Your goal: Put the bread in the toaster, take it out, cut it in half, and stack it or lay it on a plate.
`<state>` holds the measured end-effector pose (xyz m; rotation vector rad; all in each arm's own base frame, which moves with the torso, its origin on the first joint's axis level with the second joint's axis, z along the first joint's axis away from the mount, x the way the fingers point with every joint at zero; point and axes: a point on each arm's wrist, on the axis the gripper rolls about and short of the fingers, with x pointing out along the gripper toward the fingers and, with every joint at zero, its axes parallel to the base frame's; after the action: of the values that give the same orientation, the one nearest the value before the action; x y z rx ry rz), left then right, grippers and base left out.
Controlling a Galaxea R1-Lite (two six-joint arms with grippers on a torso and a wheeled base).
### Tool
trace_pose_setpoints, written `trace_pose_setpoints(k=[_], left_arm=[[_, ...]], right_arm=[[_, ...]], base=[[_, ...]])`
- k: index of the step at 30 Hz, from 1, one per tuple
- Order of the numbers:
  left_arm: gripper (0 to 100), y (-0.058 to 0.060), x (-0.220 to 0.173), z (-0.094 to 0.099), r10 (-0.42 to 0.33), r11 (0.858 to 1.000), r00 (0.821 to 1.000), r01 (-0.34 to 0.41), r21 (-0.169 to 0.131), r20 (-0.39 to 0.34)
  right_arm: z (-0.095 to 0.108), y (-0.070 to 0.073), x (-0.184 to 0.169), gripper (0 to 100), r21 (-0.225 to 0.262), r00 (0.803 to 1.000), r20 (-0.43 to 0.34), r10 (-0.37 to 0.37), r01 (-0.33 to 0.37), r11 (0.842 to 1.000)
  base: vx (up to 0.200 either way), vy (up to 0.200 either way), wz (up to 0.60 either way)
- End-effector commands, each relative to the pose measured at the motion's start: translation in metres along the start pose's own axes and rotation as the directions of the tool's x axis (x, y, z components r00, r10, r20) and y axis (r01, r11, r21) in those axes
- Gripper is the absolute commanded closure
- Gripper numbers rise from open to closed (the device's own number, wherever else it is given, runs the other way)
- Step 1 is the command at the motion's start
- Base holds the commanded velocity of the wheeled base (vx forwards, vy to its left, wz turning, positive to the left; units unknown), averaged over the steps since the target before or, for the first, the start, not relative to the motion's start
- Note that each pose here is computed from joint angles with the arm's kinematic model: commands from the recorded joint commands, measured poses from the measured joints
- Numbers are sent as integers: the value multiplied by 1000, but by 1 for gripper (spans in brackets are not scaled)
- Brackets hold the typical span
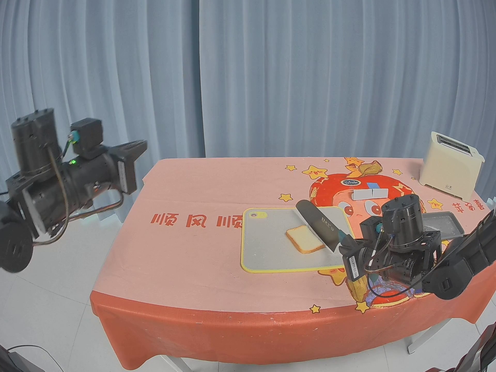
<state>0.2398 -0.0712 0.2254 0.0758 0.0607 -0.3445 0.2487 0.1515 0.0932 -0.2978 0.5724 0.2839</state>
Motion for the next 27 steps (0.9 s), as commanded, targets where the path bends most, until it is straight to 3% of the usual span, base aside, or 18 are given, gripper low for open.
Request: trace_pose_setpoints(k=[1,12,16,19,27], left_arm=[[100,10,-71,-17,93,995,993,-94,15,75],[100,-3,-141,-67,109,994,992,-109,2,61],[100,-9,-169,-98,111,994,993,-110,-27,28],[100,-12,-189,-101,131,989,990,-127,-70,51],[100,-20,-234,-132,213,975,976,-210,-75,39]], right_arm=[[1,-1,-1,100,5,1000,10,-1,1,1000],[6,-2,-6,100,14,999,32,-2,1,1000],[4,-2,-6,100,13,1000,28,-3,3,1000],[5,-3,-8,100,14,999,32,-3,3,1000],[7,-5,-17,100,18,999,54,-3,2,1000]], base=[[0,0,0],[0,0,0],[0,0,0],[0,0,0],[0,0,0]])
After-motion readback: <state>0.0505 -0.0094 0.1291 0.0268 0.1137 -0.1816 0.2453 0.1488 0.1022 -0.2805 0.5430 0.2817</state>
